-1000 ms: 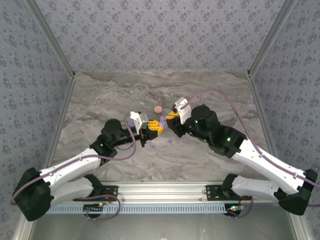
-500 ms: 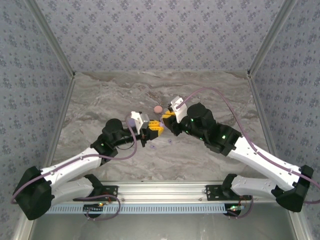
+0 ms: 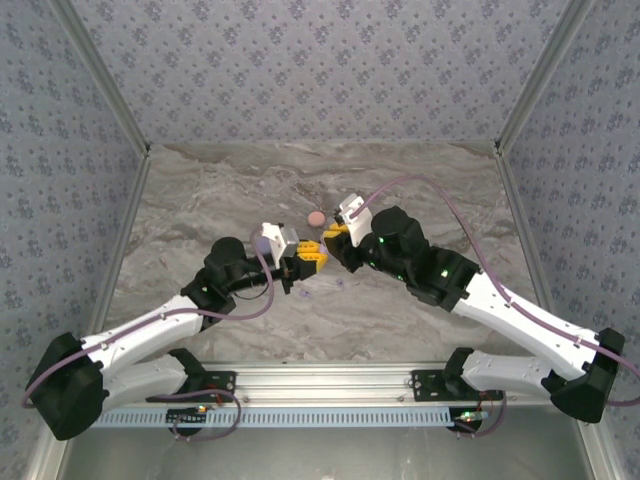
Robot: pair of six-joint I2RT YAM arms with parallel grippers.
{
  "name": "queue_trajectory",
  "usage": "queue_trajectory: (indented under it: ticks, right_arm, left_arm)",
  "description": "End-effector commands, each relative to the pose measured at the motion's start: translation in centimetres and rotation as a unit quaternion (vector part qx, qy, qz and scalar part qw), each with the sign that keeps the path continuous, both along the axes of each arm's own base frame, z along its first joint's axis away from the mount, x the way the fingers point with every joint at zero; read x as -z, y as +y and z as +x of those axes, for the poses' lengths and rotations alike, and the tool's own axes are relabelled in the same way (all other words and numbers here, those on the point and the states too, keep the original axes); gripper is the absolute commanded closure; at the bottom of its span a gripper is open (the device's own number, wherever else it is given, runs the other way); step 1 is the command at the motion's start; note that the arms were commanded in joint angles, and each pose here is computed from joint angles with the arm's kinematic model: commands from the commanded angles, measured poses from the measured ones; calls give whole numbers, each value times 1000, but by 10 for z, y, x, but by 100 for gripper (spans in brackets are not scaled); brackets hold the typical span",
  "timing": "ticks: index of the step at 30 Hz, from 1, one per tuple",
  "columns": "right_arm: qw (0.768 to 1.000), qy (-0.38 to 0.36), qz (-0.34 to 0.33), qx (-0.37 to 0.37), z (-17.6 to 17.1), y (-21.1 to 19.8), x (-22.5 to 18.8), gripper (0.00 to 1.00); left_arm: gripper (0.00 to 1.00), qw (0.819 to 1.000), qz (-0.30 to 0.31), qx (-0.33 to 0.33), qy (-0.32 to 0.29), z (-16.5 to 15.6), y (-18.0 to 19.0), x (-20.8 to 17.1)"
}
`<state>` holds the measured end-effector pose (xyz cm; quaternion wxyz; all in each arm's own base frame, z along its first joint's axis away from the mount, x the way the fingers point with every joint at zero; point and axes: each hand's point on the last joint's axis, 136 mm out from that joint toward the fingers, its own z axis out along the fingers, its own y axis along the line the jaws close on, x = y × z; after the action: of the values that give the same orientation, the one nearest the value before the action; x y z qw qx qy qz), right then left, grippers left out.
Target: Insert wireless bluetooth earbuds into charging case
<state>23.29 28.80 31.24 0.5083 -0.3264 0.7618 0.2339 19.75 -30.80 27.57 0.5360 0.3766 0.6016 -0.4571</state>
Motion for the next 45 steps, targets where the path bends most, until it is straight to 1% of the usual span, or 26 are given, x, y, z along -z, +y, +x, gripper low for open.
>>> queue_trajectory:
  ticks: [1,6,10,14,20,24,28,31,36,45]
  right_arm:
    - [1000,14,-4,-5,-5,0,9,77]
    - [1000,24,-2,-14,-8,4,14,76]
    - [999,26,16,-23,-11,5,5,71]
    - [998,15,42,-34,-14,2,-16,60]
    - [994,26,105,-20,-11,-22,-45,48]
    - [989,59,133,-15,-8,-36,-42,39]
    - [982,104,155,-30,-10,-39,-34,26]
    - [979,129,157,-35,-9,-38,-28,19]
    - [978,151,140,-26,-5,-36,-18,18]
    - [978,155,139,-8,2,-40,-15,18]
  left_arm:
    - [100,999,-23,12,-25,-4,-3,-24]
    - [100,999,-25,12,-26,-4,-3,-26]
    - [100,999,-26,12,-27,-5,-3,-26]
    - [100,999,-27,13,-26,-5,-2,-26]
    - [100,999,-33,15,-30,-7,-1,-29]
    - [100,998,-42,16,-33,-9,0,-32]
    - [100,997,-60,18,-39,-11,2,-39]
    - [100,996,-77,22,-45,-14,3,-45]
    - [100,994,-86,30,-58,-20,1,-53]
    - [100,994,-83,33,-62,-23,-1,-55]
